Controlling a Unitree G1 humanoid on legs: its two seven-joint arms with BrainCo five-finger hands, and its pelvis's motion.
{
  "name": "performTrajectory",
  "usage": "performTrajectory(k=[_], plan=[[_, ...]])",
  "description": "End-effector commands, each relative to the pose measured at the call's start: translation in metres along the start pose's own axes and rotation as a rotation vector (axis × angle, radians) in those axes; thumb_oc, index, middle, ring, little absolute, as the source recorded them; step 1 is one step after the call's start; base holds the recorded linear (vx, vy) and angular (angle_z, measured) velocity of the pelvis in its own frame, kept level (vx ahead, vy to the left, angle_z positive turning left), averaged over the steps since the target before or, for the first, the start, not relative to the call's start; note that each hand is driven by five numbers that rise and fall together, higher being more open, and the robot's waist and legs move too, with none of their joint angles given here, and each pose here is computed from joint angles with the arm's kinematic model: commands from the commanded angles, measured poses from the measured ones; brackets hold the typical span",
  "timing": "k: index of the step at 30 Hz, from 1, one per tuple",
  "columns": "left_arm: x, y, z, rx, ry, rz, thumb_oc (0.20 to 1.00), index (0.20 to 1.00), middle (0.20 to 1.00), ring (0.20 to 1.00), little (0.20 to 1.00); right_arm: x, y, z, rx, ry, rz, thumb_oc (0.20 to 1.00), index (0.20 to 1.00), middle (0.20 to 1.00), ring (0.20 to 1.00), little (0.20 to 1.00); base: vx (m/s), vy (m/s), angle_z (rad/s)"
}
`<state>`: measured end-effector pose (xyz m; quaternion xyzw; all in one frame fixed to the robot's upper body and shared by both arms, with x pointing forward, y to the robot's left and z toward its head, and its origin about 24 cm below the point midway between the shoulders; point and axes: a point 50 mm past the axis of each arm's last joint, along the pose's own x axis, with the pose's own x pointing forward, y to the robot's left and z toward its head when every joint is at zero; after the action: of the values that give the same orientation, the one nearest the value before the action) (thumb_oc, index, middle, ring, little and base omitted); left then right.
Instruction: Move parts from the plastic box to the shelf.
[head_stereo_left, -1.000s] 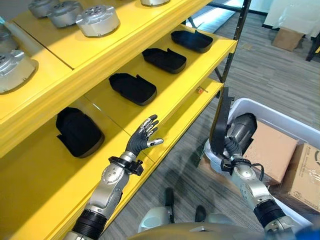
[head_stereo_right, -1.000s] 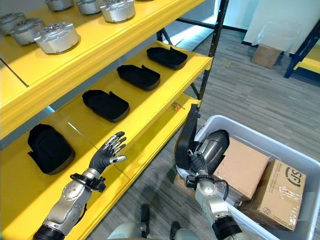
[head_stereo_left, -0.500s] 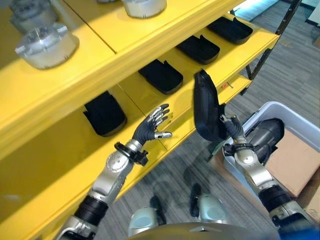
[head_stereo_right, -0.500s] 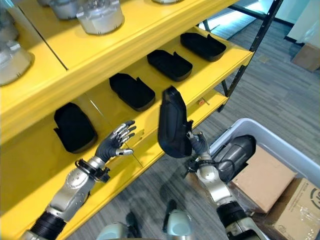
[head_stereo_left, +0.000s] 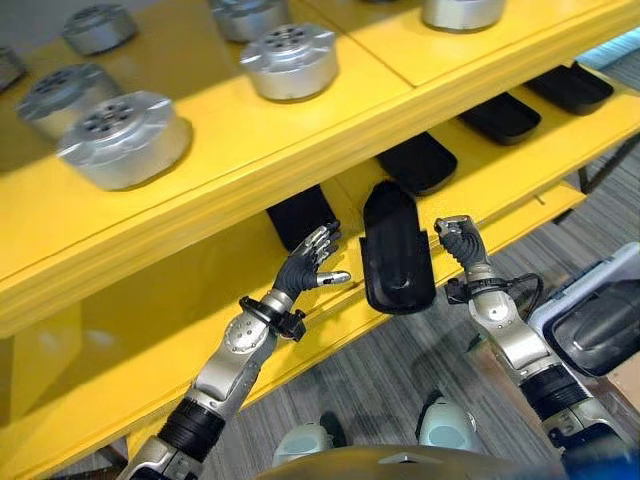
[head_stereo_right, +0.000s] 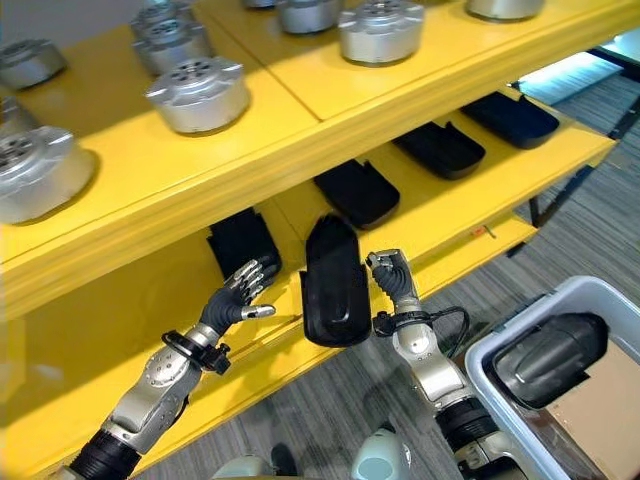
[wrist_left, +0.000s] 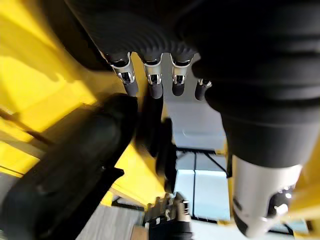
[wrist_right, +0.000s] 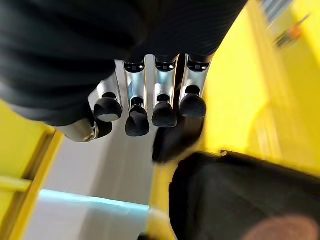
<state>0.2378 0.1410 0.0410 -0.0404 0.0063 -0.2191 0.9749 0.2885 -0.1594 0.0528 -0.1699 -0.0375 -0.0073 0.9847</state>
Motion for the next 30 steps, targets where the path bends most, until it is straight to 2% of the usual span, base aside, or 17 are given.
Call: performTrajectory(k=[1,6,10,20,27,28,29,30], plan=[[-0.001,0.003,0.035,0.031,-0.169,0.001,1.000,1.000,1.000,1.000,1.000,0.004,0.005,0.022,0.032,-0.119,0.023,0.200,0.200,0.200,0.200,0.200,-0.03,0.105,0.30],[-0.006,0.008,0.035,0.016,-0.181,0.046,1.000,1.000,1.000,1.000,1.000,0.011,0.023,0.036,0.073,-0.156,0.086,0.200,0.200,0.200,0.200,0.200,-0.03,0.069,0.18],[-0.009,0.010,0.034,0.005,-0.186,0.058,1.000,1.000,1.000,1.000,1.000,0.018,0.035,0.040,0.110,-0.128,0.068,0.200,0.200,0.200,0.200,0.200,-0.04,0.034,0.15],[-0.012,0.010,0.034,-0.030,-0.195,0.056,1.000,1.000,1.000,1.000,1.000,0.022,0.034,0.036,0.137,-0.103,-0.004,0.200,0.200,0.200,0.200,0.200,-0.02,0.004,0.09],[-0.013,0.008,0.034,-0.029,-0.208,0.060,1.000,1.000,1.000,1.000,1.000,0.025,0.025,0.052,0.120,-0.192,-0.079,0.200,0.200,0.200,0.200,0.200,0.01,0.002,0.00],[-0.013,0.009,0.035,-0.030,-0.215,0.065,1.000,1.000,1.000,1.000,1.000,0.025,0.022,0.057,0.120,-0.220,-0.094,0.266,0.266,0.266,0.266,0.266,0.00,0.037,-0.07],[-0.013,0.009,0.036,-0.031,-0.221,0.069,1.000,1.000,1.000,1.000,1.000,0.025,0.019,0.063,0.121,-0.244,-0.112,0.542,0.542,0.542,0.542,0.542,0.00,0.035,-0.06],[-0.013,0.009,0.036,-0.031,-0.222,0.070,1.000,1.000,1.000,1.000,1.000,0.025,0.018,0.064,0.121,-0.253,-0.117,0.652,0.652,0.652,0.652,0.652,-0.03,0.058,-0.10]])
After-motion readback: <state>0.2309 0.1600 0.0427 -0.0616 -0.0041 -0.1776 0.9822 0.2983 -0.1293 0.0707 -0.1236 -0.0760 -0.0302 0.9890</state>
